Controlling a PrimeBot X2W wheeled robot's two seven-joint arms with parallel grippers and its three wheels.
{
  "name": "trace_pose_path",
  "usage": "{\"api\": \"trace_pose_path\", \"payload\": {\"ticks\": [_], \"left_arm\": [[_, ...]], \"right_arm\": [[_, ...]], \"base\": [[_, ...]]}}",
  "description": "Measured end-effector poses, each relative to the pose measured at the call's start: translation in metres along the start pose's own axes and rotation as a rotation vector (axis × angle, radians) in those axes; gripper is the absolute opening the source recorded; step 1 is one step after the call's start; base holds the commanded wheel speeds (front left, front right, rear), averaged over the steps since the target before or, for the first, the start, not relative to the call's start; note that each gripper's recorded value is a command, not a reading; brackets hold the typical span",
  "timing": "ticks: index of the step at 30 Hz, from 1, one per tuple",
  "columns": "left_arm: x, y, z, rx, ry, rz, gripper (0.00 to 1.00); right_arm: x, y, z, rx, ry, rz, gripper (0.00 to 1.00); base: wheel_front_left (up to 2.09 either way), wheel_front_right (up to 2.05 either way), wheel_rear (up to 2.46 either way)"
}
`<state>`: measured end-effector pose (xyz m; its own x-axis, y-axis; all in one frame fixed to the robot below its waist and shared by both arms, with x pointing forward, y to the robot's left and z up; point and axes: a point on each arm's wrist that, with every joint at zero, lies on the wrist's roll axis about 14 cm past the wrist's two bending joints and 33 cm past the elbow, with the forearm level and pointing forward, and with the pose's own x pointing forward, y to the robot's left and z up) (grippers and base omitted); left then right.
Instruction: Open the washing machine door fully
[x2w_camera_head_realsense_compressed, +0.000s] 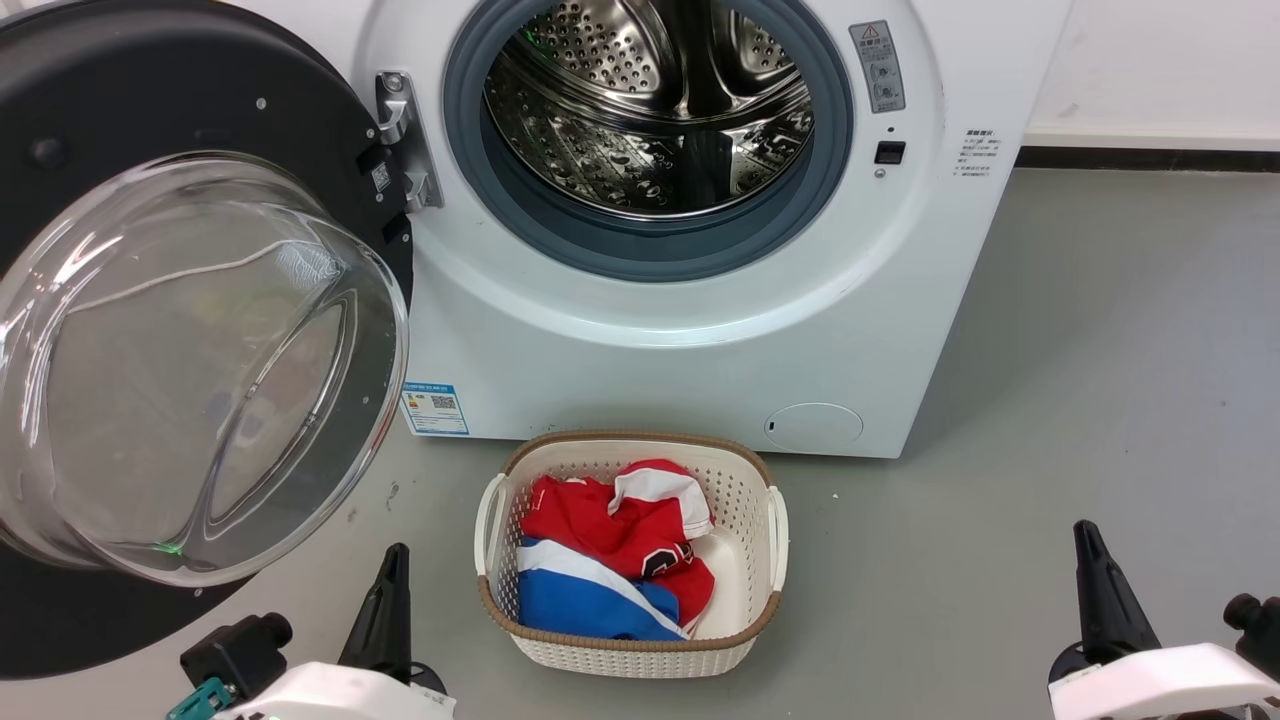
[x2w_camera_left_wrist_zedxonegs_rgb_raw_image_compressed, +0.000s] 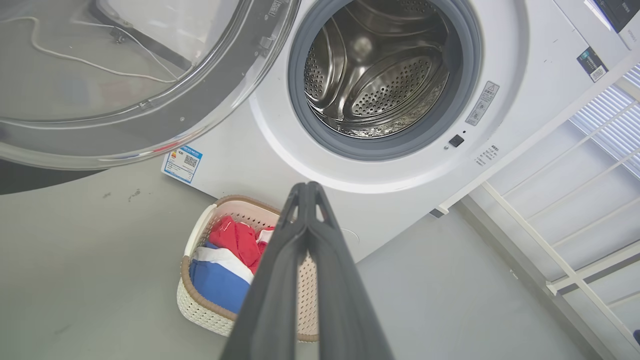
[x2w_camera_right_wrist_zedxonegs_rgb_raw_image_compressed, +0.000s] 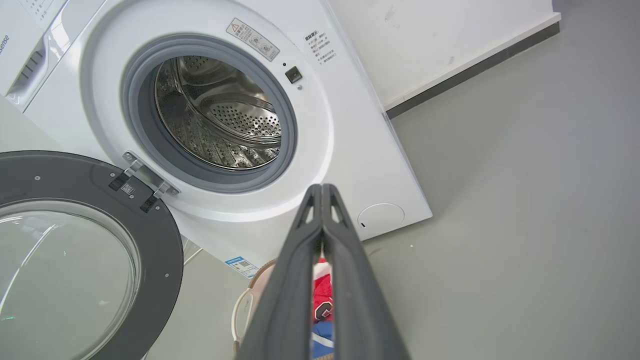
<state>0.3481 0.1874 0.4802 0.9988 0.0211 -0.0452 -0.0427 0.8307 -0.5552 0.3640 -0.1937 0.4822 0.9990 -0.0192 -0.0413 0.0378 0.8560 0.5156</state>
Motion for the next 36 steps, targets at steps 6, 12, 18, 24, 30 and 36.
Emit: {"api": "trace_pose_path", "payload": {"ticks": [6,12,18,24,30,36], "left_arm": [[0.004,0.001,0.003,-0.089,-0.001,0.007,0.0],[0.006,0.003,0.003,-0.173,0.004,0.018,0.0],[0.01,0.004,0.007,-0.264,0.002,0.021,0.0],[0.012,0.005,0.007,-0.337,0.005,0.025,0.0],[0.016,0.004,0.01,-0.408,0.005,0.024,0.0],[0.017,0.005,0.01,-0.474,0.006,0.026,0.0]], "right_arm": [[0.003,0.0,0.003,0.091,-0.003,-0.005,0.0],[0.005,-0.001,0.003,0.182,0.003,-0.014,0.0],[0.007,-0.001,0.004,0.275,0.006,-0.019,0.0],[0.009,-0.001,0.006,0.355,0.005,-0.02,0.0],[0.011,0.0,0.006,0.429,0.008,-0.02,0.0],[0.012,-0.001,0.007,0.497,0.01,-0.021,0.0]], "base": [[0.0,0.0,0.0],[0.0,0.0,0.0],[0.0,0.0,0.0],[0.0,0.0,0.0],[0.0,0.0,0.0],[0.0,0.0,0.0]]}}
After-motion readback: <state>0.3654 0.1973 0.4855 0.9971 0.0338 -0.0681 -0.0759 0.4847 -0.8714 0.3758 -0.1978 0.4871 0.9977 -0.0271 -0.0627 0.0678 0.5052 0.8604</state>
